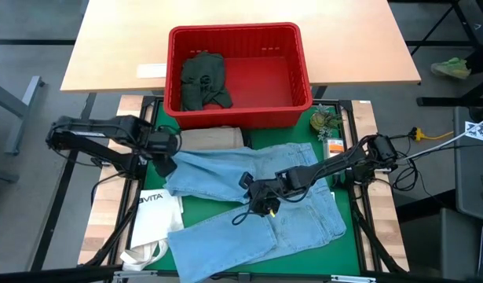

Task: Fold Laundry from Bin
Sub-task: Fold the light blue pants

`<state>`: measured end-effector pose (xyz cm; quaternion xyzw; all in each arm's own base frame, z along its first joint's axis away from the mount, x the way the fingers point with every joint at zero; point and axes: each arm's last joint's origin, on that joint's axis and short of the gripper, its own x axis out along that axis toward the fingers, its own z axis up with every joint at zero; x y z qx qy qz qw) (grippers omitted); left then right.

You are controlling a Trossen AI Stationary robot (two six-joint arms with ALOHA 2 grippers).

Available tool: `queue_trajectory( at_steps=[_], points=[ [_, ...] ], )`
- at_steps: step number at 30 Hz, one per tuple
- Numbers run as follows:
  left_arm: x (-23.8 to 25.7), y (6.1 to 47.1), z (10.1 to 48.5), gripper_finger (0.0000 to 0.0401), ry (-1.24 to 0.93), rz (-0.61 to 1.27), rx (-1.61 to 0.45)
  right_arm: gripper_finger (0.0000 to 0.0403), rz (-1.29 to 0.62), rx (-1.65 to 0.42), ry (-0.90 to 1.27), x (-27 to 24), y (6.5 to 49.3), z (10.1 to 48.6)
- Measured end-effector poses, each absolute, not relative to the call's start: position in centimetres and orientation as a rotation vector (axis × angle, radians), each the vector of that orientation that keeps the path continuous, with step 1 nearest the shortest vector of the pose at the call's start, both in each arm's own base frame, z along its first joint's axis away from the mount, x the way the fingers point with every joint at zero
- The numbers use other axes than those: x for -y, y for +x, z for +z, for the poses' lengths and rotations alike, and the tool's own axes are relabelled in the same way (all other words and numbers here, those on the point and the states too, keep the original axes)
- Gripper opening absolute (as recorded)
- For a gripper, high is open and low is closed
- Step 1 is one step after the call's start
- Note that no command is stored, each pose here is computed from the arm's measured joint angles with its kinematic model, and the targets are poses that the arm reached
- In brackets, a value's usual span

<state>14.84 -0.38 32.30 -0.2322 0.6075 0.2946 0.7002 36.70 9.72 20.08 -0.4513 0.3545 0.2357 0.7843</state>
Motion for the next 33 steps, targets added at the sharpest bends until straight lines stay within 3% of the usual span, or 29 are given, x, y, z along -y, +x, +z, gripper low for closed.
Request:
queue_trajectory(
  at_steps=[8,18,24,33],
  points=[
    [3.1,14.2,32.2,0.009,-0.658,0.712,-1.297,0.0037,0.51,-0.769,-0.974,-9.7,36.7,20.1],
    [6.8,15.3,29.7,0.0093,-0.63,0.53,-1.287,0.0037,0.51,-0.771,-0.975,-9.7,36.7,20.0],
    [8.4,15.8,28.5,0.0137,-0.65,0.503,-1.341,0.0037,0.51,-0.772,-0.975,-9.7,36.7,20.0],
    [10.3,16.4,25.8,0.0214,-0.489,0.557,-1.411,0.0037,0.511,-0.772,-0.975,-9.7,36.6,20.0]
  ],
)
